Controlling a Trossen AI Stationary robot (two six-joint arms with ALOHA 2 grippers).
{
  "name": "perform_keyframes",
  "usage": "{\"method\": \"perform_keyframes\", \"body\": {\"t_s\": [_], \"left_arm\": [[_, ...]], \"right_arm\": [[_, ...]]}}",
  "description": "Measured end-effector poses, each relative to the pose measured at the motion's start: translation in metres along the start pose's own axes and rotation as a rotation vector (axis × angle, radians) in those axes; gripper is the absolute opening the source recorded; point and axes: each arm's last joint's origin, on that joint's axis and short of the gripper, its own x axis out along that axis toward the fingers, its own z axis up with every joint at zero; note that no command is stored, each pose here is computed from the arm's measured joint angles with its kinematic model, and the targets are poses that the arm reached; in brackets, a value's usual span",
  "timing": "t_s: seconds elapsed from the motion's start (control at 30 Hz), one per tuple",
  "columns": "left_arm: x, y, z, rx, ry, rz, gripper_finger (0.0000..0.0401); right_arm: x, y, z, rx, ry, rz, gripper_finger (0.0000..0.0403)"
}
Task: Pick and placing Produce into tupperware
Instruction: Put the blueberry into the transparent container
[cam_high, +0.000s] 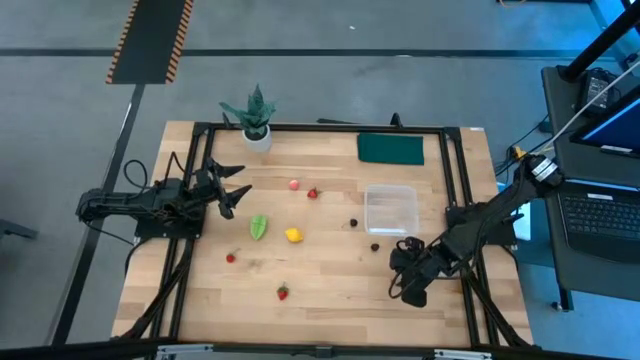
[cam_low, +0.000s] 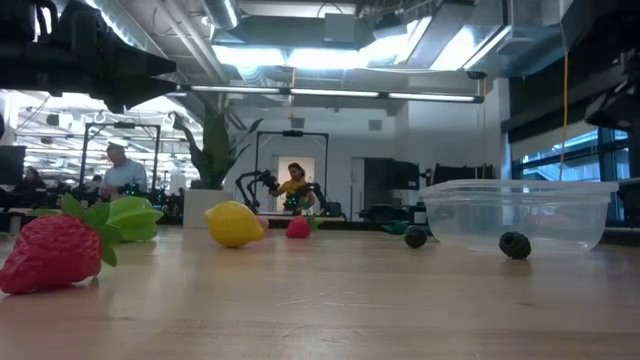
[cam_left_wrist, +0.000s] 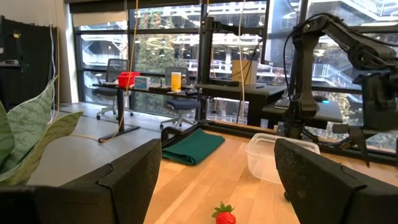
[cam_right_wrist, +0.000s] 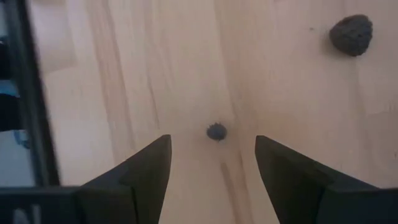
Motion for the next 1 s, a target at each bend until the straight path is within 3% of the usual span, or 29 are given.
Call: {"method": "perform_keyframes", "body": {"t_s": [0.63, 1.0], "left_arm": [[0.000, 0.000, 0.000, -0.002, -0.004, 0.001, 0.0305], [0.000, 0.000, 0.000, -0.002, -0.003, 0.001, 0.0305]], "right_arm": [[0.020, 0.002, 0.000, -0.013, 0.029, -0.037, 0.0234], [0.051, 0.001, -0.005, -0.018, 0.096, -0.118, 0.0234]]}}
